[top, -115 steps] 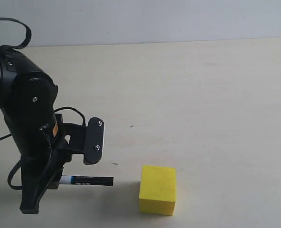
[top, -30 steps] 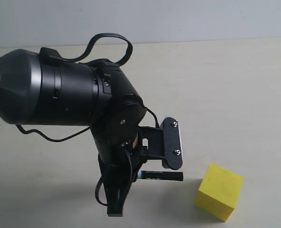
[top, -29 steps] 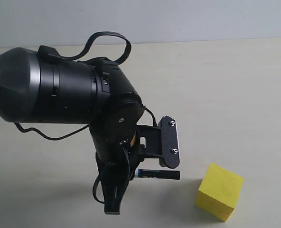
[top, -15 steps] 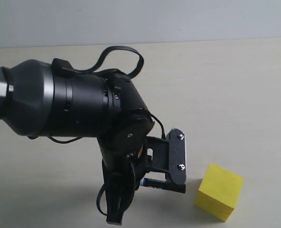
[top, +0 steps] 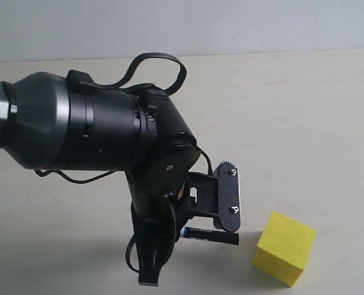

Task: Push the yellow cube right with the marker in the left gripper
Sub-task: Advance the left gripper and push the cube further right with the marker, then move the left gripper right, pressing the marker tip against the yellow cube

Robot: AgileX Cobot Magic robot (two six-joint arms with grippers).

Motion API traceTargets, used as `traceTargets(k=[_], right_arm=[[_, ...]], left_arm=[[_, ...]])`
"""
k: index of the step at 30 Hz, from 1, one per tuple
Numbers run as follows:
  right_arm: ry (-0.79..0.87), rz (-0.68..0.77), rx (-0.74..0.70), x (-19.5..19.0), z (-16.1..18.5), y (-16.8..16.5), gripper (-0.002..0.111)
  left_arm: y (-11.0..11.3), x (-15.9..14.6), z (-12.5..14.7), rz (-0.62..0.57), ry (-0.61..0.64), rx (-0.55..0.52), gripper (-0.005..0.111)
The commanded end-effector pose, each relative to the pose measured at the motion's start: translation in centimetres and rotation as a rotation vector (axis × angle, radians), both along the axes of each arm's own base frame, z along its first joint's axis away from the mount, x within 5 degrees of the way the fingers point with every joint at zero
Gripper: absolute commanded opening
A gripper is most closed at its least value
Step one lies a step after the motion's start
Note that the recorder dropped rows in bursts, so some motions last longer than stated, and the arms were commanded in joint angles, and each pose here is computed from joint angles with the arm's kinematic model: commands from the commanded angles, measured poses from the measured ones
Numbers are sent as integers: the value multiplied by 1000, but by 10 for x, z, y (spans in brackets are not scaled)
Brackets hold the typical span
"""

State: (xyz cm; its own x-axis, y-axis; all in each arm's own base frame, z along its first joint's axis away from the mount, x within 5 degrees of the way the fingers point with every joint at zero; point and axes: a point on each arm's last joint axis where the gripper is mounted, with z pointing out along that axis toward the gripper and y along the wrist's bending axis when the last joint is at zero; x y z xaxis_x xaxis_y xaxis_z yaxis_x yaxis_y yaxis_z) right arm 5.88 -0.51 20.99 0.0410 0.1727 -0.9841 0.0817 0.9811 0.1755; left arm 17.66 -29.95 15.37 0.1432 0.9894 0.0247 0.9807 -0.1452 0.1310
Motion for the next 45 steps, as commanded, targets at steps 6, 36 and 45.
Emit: traceTargets(k=[6,36,45], right_arm=[[-16,-6,1,-1,0,0,0],[-16,-6,1,-1,0,0,0],[-16,-6,1,-1,0,0,0]], left_arm=[[-19,-21,3,-77,50,-98,0],[-1,1,2,60,37,-34,0],[-8,-4,-4,-21,28,-39,0]])
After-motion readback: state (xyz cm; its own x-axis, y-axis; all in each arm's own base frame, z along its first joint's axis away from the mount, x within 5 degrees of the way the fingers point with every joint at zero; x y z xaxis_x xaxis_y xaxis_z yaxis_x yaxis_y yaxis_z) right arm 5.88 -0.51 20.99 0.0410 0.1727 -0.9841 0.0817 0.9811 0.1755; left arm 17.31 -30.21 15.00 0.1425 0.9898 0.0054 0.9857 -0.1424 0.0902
